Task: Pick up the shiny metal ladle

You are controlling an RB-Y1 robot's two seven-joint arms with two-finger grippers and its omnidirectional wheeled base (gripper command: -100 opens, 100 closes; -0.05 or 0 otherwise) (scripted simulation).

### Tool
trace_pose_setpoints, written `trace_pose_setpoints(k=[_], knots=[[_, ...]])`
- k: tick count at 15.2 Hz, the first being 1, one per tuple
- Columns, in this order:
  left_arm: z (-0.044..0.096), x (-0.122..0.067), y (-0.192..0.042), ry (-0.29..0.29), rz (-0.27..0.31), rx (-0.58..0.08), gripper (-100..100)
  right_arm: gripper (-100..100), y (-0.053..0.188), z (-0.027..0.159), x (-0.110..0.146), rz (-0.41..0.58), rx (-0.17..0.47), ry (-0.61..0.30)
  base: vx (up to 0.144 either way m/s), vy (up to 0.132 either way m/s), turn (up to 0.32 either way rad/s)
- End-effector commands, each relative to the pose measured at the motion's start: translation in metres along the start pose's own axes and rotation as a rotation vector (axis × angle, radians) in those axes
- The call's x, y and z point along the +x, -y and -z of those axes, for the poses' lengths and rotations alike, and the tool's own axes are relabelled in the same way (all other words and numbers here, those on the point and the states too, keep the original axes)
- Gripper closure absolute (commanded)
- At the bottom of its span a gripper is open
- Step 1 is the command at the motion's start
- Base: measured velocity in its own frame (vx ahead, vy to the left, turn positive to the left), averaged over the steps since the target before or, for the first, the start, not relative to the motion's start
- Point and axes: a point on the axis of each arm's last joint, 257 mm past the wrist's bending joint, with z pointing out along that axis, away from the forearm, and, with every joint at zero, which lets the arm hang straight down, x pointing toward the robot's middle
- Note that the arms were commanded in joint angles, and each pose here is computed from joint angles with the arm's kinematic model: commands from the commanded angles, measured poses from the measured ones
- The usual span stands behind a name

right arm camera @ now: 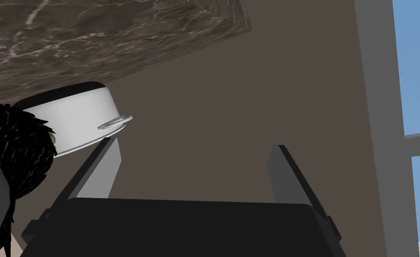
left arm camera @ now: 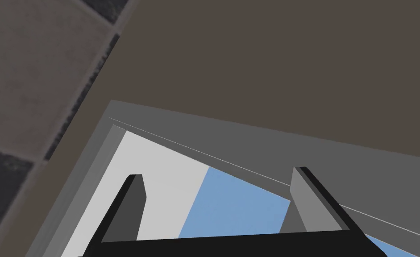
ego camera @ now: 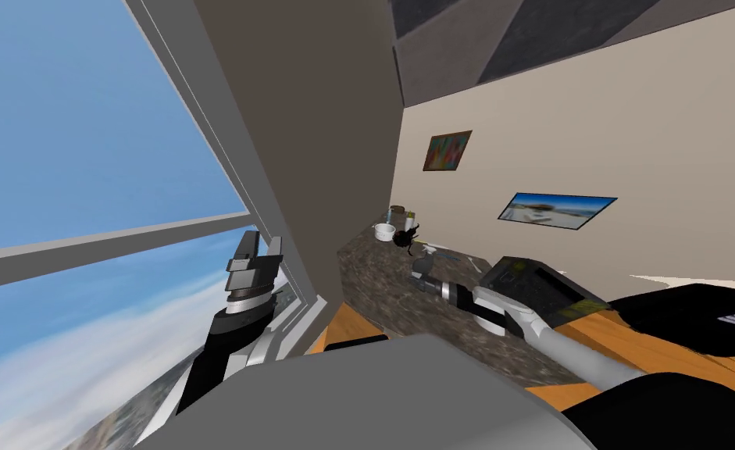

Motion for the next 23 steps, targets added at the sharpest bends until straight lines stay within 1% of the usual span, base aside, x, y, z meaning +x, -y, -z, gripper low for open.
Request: trace_pose_setpoints(k=[1,2,3,4,5,6,7,8,9,10,11,12,13,14,15,16,17,19,20,22,23], knots=[[0.000,0.000,0.000,0.000,0.000,0.000,0,-100,0.016,0.012,0.020,0.043,0.018,-0.085,0.030,0.006,0.180],[0.000,0.000,0.000,0.000,0.000,0.000,0,-100,0.023,0.018,0.019,0.056,0.032,-0.103,0.028,0.006,0.169],[0.000,0.000,0.000,0.000,0.000,0.000,0,-100,0.023,0.018,0.019,0.058,0.032,-0.105,0.022,0.004,0.068],[0.000,0.000,0.000,0.000,0.000,0.000,0,-100,0.034,0.030,0.032,0.084,0.044,-0.164,0.021,0.008,0.161],[0.000,0.000,0.000,0.000,0.000,0.000,0,-100,0.039,0.034,0.031,0.091,0.053,-0.175,0.019,0.008,0.159],[0.000,0.000,0.000,0.000,0.000,0.000,0,-100,0.048,0.046,0.045,0.109,0.063,-0.229,0.019,0.010,0.195],[0.000,0.000,0.000,0.000,0.000,0.000,0,-100,0.053,0.052,0.043,0.121,0.074,-0.244,0.020,0.007,0.150],[0.000,0.000,0.000,0.000,0.000,0.000,0,-100,0.064,0.066,0.055,0.139,0.086,-0.302,0.020,0.011,0.201],[0.000,0.000,0.000,0.000,0.000,0.000,0,-100,0.067,0.070,0.053,0.148,0.094,-0.313,0.017,0.009,0.156],[0.000,0.000,0.000,0.000,0.000,0.000,0,-100,0.078,0.087,0.066,0.161,0.109,-0.372,0.016,0.012,0.172],[0.000,0.000,0.000,0.000,0.000,0.000,0,-100,0.080,0.091,0.064,0.171,0.113,-0.382,0.014,0.012,0.147],[0.000,0.000,0.000,0.000,0.000,0.000,0,-100,0.090,0.109,0.077,0.181,0.126,-0.440,0.010,0.019,0.158],[0.000,0.000,0.000,0.000,0.000,0.000,0,-100,0.092,0.112,0.074,0.190,0.131,-0.450,0.007,0.021,0.134],[0.000,0.000,0.000,0.000,0.000,0.000,0,-100,0.101,0.132,0.086,0.199,0.144,-0.511,0.004,0.026,0.185],[0.000,0.000,0.000,0.000,0.000,0.000,0,-100,0.102,0.134,0.084,0.205,0.147,-0.517,0.002,0.025,0.149],[0.000,0.000,0.000,0.000,0.000,0.000,0,-100,0.110,0.155,0.093,0.216,0.158,-0.581,0.001,0.030,0.191],[0.000,0.000,0.000,0.000,0.000,0.000,0,-100,0.111,0.157,0.093,0.216,0.162,-0.582,-0.001,0.027,0.152],[0.000,0.000,0.000,0.000,0.000,0.000,0,-100,0.124,0.201,0.110,0.228,0.184,-0.706,-0.014,0.042,0.207],[0.000,0.000,0.000,0.000,0.000,0.000,0,-100,0.125,0.203,0.110,0.228,0.188,-0.707,-0.012,0.044,0.176],[0.000,0.000,0.000,0.000,0.000,0.000,0,-100,0.133,0.246,0.123,0.229,0.208,-0.819,-0.005,0.053,0.168],[0.000,0.000,0.000,0.000,0.000,0.000,0,-100,0.133,0.246,0.123,0.229,0.208,-0.819,0.001,0.050,0.163]])
